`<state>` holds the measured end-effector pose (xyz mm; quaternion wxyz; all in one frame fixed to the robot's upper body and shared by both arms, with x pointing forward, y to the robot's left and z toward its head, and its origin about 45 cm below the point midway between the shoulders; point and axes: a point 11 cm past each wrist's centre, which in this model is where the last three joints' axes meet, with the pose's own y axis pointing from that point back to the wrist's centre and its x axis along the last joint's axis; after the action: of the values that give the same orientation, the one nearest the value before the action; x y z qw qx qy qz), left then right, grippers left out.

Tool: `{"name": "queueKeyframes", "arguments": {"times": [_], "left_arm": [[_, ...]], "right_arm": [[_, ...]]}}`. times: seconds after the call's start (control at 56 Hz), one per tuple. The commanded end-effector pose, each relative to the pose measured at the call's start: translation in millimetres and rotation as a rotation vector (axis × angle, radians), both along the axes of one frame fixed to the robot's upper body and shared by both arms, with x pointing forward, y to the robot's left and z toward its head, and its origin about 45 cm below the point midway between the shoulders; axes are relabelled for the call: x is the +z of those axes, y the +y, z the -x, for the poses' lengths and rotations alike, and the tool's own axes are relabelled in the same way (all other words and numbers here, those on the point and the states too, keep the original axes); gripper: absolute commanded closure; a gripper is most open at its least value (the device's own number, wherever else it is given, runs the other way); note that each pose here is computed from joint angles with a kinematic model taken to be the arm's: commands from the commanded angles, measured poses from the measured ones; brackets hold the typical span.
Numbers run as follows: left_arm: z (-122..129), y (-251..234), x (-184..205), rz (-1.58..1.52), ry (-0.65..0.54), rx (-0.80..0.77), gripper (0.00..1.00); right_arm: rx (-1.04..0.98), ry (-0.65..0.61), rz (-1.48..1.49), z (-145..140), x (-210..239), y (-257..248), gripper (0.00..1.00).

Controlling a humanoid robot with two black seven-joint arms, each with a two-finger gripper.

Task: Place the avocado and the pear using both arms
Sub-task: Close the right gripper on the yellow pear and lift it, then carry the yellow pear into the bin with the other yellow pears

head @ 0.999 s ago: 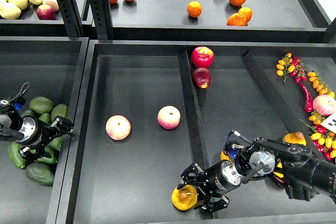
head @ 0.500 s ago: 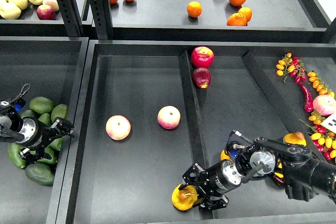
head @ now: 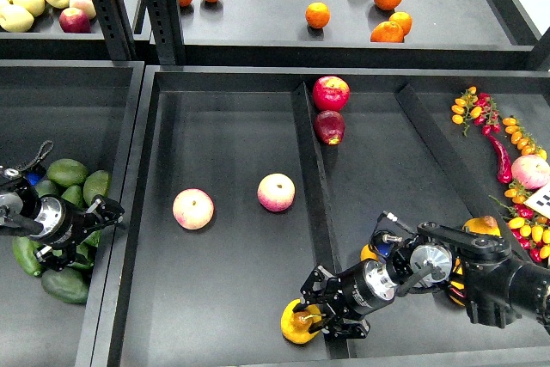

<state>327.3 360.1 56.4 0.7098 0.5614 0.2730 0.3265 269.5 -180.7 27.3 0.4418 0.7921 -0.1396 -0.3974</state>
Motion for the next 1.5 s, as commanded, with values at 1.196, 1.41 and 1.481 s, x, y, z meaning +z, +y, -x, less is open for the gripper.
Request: {"name": "queueKeyframes", "arguments": {"times": [1.196, 1.41, 1.481], "left_arm": [[-4, -2, 2, 0.010, -0.012, 0.010, 0.00], [-6, -1, 3, 0.010, -0.016, 0.015, 0.00], [-6, -1, 3, 0.011, -0.018, 0.018, 0.00]], "right_arm": [[-0.143, -0.101, 0.052, -42, 67, -98, 0.82], [-0.142, -0.085, 0.086, -35, 64, -112, 0.82], [-0.145, -0.077, 0.108, -32, 62, -120, 0.82]]}}
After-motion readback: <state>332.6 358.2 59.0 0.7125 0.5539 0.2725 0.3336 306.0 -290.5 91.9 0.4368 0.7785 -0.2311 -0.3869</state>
